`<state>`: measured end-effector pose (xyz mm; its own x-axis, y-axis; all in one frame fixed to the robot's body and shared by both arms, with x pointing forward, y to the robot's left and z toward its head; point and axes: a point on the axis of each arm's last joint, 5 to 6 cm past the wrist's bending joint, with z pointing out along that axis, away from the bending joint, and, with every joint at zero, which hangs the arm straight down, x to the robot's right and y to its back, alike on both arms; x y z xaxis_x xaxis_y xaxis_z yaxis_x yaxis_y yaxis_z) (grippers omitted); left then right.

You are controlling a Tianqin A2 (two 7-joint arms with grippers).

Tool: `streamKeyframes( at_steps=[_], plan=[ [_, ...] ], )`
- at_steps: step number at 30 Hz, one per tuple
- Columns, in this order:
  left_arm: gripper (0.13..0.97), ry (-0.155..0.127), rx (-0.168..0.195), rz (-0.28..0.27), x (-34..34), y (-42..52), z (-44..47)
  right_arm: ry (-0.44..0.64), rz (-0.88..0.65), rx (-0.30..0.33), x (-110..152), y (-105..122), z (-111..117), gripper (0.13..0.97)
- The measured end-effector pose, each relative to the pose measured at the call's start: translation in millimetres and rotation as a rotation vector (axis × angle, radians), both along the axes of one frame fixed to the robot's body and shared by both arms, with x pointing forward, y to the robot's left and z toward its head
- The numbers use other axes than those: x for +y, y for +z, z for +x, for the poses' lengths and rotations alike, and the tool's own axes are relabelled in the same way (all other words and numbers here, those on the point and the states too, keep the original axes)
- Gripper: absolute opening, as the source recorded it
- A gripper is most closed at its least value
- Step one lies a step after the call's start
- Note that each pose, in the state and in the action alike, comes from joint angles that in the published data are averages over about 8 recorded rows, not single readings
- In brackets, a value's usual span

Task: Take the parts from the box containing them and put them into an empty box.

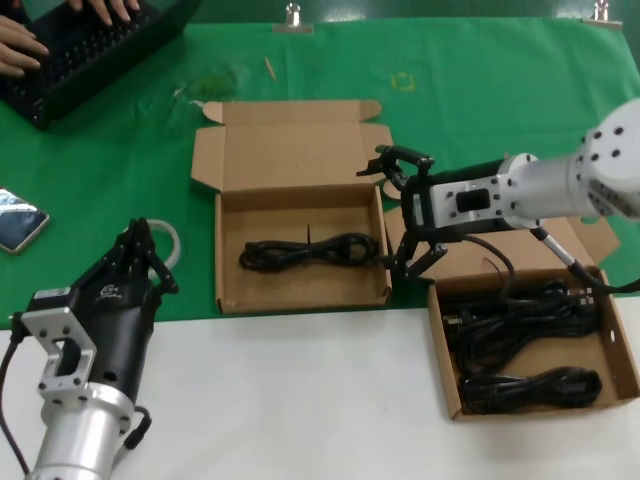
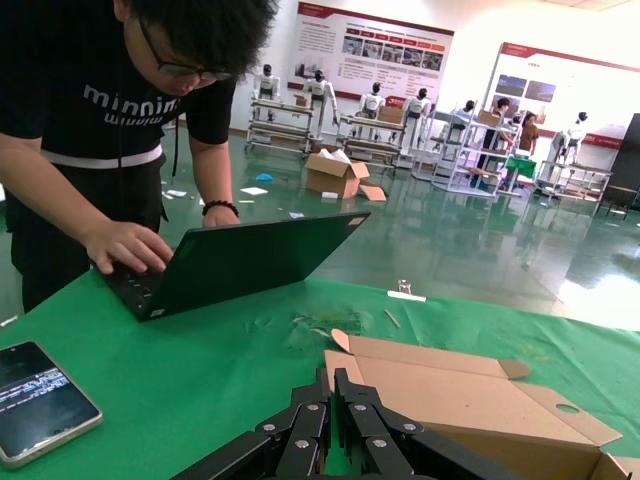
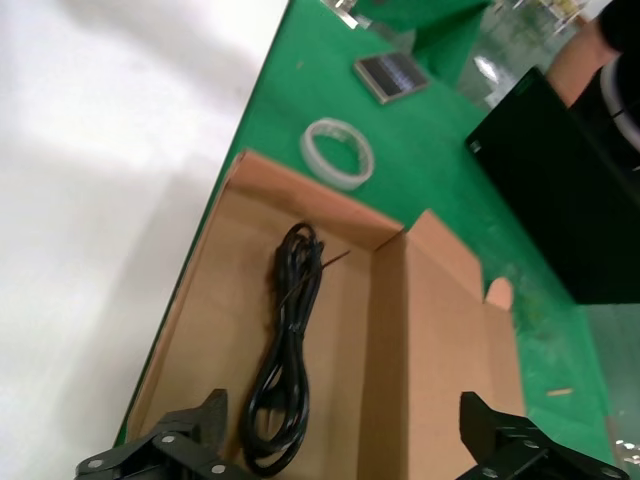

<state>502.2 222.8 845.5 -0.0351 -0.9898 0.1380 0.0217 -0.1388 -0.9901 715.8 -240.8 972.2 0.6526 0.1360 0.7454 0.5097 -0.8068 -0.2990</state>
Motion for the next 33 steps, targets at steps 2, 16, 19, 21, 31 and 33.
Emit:
streamKeyframes(
  at_steps=[2,16,19,21,31,33],
  plan=[
    [0.156,0.000,0.000,0.000,0.0,0.0,0.0,0.000,0.021,-0.011,-3.2,1.2,-4.3,0.698],
    [0.156,0.000,0.000,0.000,0.0,0.0,0.0,-0.014,0.129,-0.061,-21.5,0.4,-20.9,0.920],
    [0.156,0.000,0.000,0.000,0.0,0.0,0.0,-0.014,0.131,-0.061,-21.7,0.4,-21.1,0.931],
    [0.158,0.000,0.000,0.000,0.0,0.0,0.0,-0.014,0.131,-0.061,-21.7,0.4,-21.1,0.942],
    [0.200,0.000,0.000,0.000,0.0,0.0,0.0,-0.053,0.201,-0.068,-16.8,-10.7,-27.9,0.965],
    [0.222,0.000,0.000,0.000,0.0,0.0,0.0,-0.069,0.229,-0.070,-15.1,-14.9,-30.7,0.965]
  ],
)
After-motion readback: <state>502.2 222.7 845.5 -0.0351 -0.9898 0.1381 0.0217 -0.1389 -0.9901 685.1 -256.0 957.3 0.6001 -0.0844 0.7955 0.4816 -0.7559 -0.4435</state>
